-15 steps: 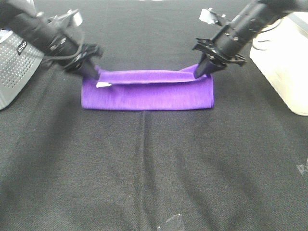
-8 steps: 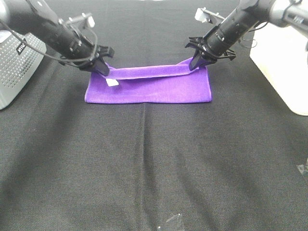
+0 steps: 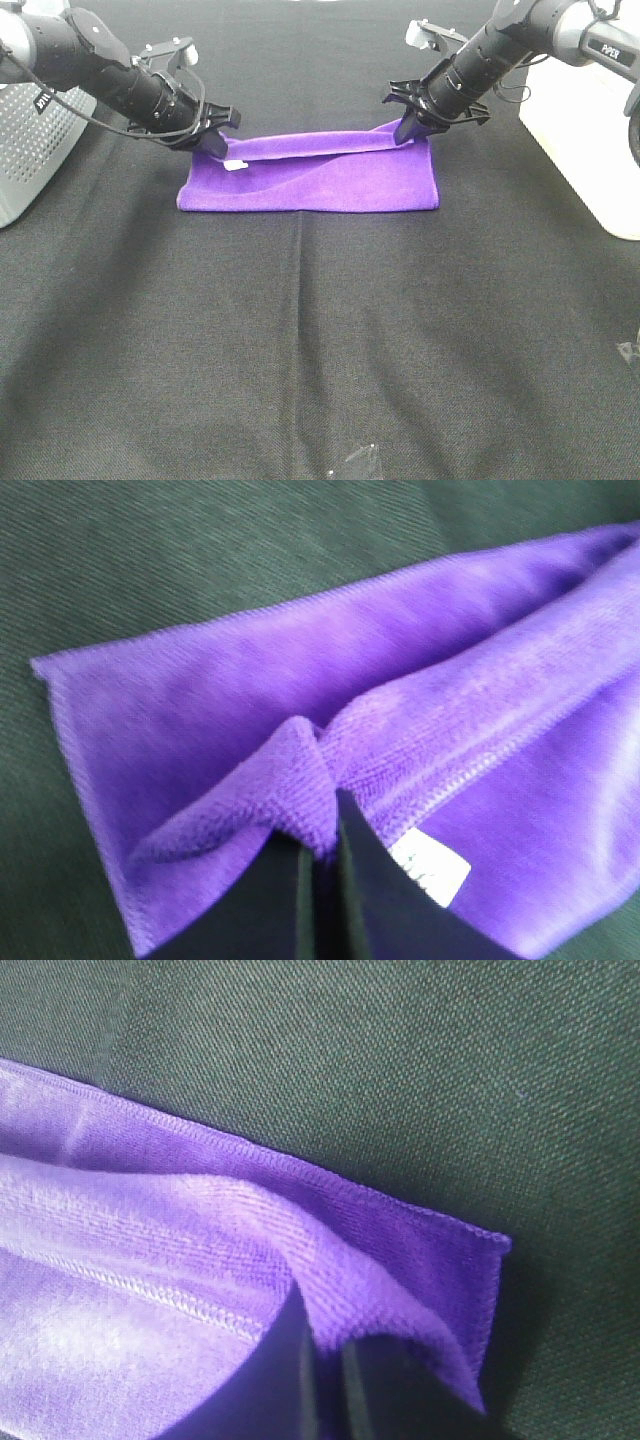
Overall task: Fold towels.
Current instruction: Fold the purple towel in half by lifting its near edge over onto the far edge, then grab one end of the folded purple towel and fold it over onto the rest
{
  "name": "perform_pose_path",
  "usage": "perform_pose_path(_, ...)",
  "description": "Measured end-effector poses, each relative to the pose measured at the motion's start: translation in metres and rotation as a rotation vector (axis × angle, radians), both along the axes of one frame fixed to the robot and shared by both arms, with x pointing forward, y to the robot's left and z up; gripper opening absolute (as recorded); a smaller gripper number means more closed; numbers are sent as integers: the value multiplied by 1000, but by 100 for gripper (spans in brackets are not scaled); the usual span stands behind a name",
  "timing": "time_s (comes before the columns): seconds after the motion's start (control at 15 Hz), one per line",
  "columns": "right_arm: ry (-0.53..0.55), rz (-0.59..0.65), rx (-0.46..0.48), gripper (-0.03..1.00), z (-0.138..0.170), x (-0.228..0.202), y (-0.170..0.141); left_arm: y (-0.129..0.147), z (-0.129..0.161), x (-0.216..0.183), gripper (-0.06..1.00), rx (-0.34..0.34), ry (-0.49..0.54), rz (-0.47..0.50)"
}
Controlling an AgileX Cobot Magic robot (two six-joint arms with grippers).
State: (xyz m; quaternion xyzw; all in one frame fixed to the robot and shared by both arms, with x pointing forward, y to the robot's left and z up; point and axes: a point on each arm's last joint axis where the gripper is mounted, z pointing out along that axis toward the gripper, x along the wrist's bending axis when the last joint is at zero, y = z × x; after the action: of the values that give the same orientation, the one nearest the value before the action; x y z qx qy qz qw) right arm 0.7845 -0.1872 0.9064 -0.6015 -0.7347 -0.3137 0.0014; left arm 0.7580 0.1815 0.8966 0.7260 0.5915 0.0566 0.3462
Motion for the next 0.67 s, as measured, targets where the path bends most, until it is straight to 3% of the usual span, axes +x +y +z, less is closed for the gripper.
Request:
perform_pose_path(0.2,11,-2,-6,15,-9,1,0,1,-1,2,5,3,-16,13)
perform_pose_path(0.4,12,4,-68,40,-23,2,-5,1,-8,2,30,8,-3,11)
perform_pose_path(0.47,2,7,-99,51,-24,2,-7,1,-8,2,47,13,-3,10)
perform_pose_path(0.6,-2,18,-145,61,-25,2,-10,3,-5,1,66,34,-3,12)
perform_pose_path(0.67,1,25,-155,62,-22,1,-11,4,-1,0,70,45,2,10)
